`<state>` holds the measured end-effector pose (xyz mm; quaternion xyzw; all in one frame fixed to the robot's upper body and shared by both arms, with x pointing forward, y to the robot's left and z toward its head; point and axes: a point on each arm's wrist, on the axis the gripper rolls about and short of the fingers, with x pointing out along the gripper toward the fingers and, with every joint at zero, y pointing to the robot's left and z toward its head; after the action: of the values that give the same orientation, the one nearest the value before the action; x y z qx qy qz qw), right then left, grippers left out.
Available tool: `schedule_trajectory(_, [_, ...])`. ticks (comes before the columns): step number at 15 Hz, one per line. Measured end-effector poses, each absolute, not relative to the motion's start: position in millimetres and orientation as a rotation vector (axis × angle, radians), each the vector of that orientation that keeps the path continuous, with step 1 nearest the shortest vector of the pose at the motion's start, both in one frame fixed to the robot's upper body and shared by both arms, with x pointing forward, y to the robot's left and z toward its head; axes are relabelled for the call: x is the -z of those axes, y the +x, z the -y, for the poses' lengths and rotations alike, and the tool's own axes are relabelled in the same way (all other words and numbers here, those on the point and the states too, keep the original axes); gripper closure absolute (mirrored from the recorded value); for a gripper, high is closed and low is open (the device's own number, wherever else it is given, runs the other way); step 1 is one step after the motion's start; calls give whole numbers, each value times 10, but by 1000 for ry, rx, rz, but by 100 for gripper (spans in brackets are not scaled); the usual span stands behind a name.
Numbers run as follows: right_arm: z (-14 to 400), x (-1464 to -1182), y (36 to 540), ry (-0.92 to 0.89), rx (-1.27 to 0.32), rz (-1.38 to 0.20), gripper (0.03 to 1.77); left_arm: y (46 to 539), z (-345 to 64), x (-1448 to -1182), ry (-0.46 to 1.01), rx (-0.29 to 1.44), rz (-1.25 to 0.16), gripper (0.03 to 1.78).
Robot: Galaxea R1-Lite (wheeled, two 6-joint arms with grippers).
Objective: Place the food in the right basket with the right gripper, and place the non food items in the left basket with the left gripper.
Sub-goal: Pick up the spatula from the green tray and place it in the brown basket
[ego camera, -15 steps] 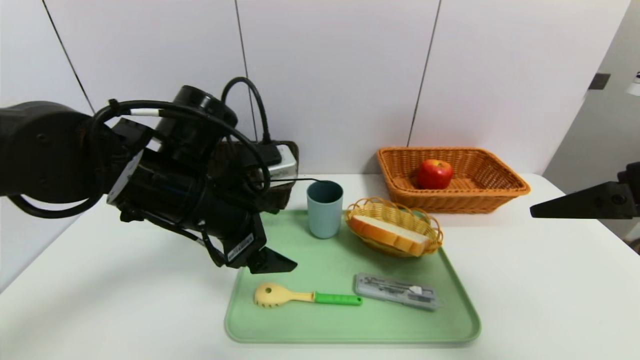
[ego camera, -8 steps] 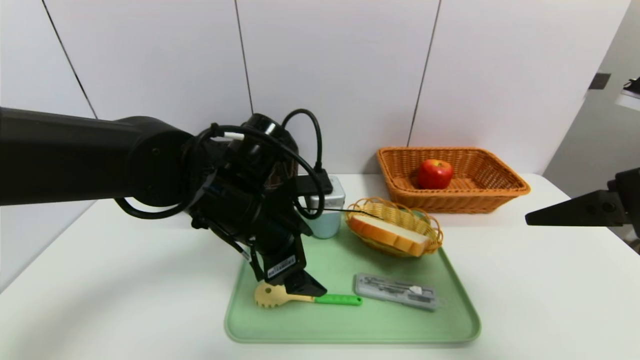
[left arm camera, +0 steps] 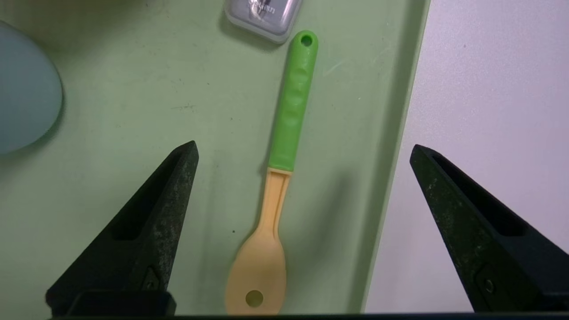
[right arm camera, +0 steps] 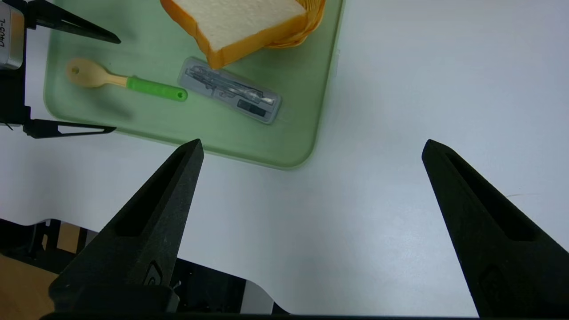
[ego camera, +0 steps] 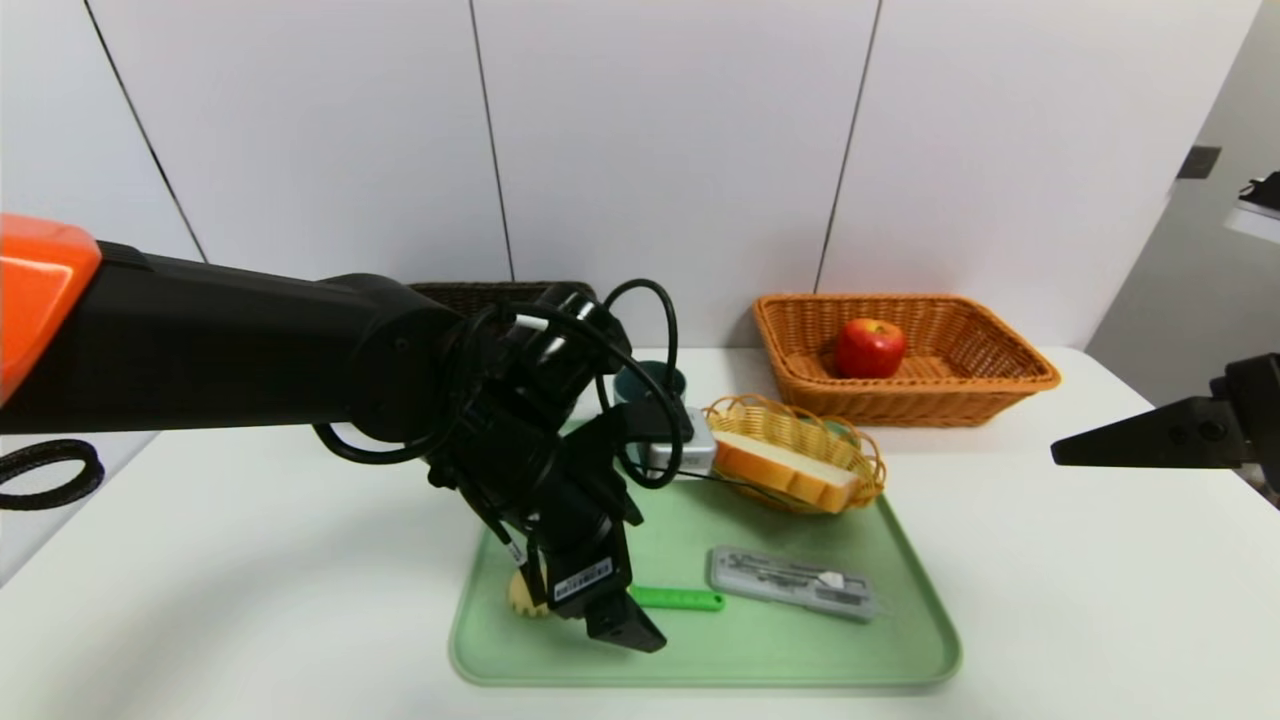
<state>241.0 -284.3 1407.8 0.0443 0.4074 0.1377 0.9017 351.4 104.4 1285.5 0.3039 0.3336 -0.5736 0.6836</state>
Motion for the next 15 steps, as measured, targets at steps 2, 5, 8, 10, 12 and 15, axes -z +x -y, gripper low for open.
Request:
schedule_trajectory(2, [2845,-14052,2403,90,-283,-853,11,3528,-1033,-12816,691,1293,-762,12])
schedule_trajectory(5, [2848,-14026,2395,89,-281,-862,11,3565,-1002,-12755,725,1312,-768,12])
schedule_trajectory(8, [2851,-14010,2389,90,-279,-868,11,3604,-971,-12691,737,1313,-786,12])
schedule_trajectory(10, [2852,-13988,2385,89,-279,-876,11,3630,-959,-12648,747,1303,-799,12])
schedule_trajectory(12, [2853,-13972,2384,89,-277,-882,11,3653,-965,-12617,761,1306,-799,12])
schedule_trajectory(15, [2855,-13968,2383,91,-276,-882,11,3678,-986,-12603,769,1306,-799,12])
